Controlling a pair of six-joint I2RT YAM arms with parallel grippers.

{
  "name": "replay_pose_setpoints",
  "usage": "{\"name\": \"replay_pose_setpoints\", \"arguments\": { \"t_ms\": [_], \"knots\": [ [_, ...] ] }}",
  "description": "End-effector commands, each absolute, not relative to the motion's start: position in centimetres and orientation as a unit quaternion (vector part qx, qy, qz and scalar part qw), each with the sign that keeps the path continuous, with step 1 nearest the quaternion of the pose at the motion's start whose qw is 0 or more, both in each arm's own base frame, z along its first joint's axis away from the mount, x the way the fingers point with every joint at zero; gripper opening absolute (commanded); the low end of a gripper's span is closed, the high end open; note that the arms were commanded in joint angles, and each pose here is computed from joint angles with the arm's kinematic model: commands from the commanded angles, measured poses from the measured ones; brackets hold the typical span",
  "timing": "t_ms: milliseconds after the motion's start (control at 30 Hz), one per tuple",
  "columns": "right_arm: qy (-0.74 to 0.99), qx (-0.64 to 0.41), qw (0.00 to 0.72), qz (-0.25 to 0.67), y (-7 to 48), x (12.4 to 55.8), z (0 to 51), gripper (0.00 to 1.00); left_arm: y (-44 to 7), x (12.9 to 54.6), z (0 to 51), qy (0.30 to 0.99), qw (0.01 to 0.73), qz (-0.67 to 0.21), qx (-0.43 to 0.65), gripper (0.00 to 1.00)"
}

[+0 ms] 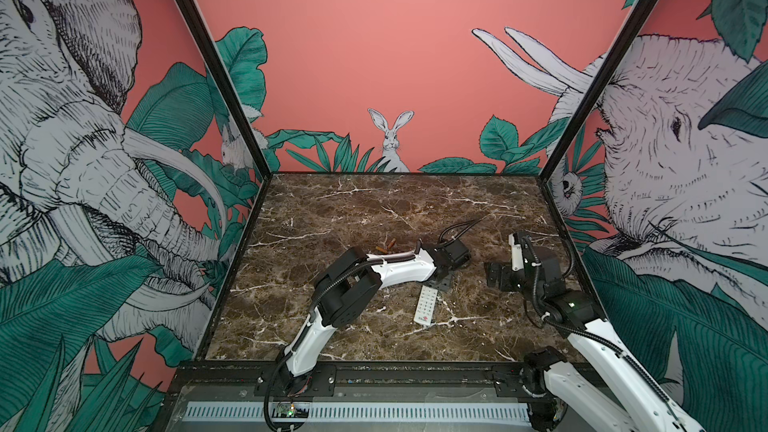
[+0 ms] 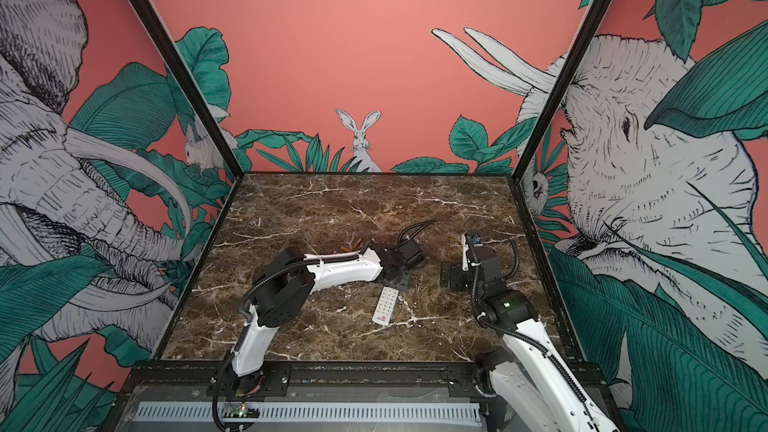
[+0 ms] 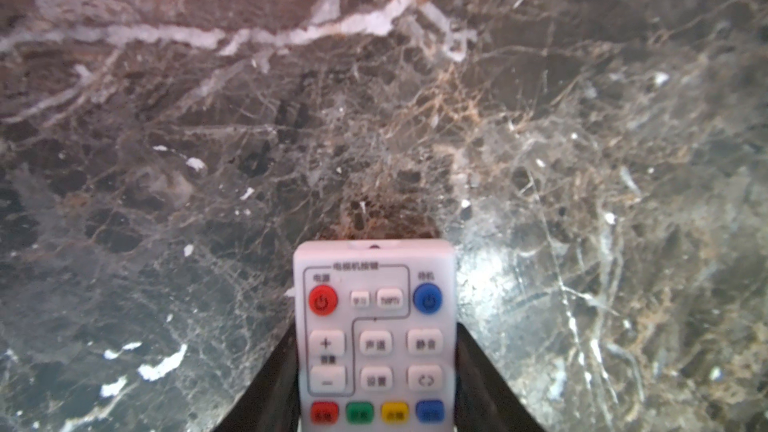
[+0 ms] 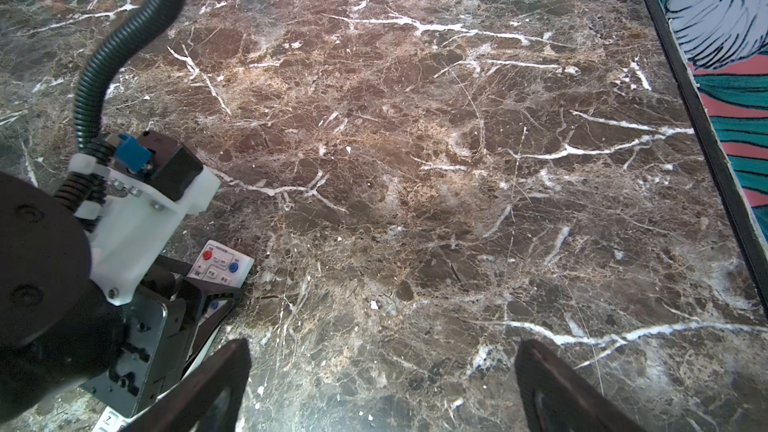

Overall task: Load the batteries into the remote control
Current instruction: 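Lower the left gripper over the remote's end and close on it, then lift the remote upright with the left gripper while the right gripper approaches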

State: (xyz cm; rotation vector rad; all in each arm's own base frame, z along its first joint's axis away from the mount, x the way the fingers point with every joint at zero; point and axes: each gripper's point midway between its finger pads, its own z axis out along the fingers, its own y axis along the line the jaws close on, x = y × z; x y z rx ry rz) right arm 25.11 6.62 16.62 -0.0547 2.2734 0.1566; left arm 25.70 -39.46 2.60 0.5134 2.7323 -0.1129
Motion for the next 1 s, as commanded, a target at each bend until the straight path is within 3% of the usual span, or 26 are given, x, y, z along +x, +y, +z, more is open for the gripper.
{"name": "replay_pose_setpoints", "arguments": {
  "t_ms": [0,333,767,967],
  "knots": [
    [0.899,-0.020,0.433,0.068,6.7,25.2,18.2,0.98,-38.1,26.1,5.8,0.963,0.202,-0.041,0.174,0.37],
    [0.884,-0.049,0.449,0.123,8.9,25.5,20.0,0.96,-35.8,27.9,12.8,0.932,0.277,-0.195,0.132,0.24],
    [0.805,-0.130,0.492,0.305,16.0,25.7,25.6,0.99,-30.2,29.1,24.8,0.846,0.392,-0.336,0.132,0.16],
    [0.723,-0.204,0.531,0.392,19.8,23.8,29.8,0.99,-29.5,28.4,28.2,0.811,0.411,-0.385,0.155,0.12]
  ]
}}
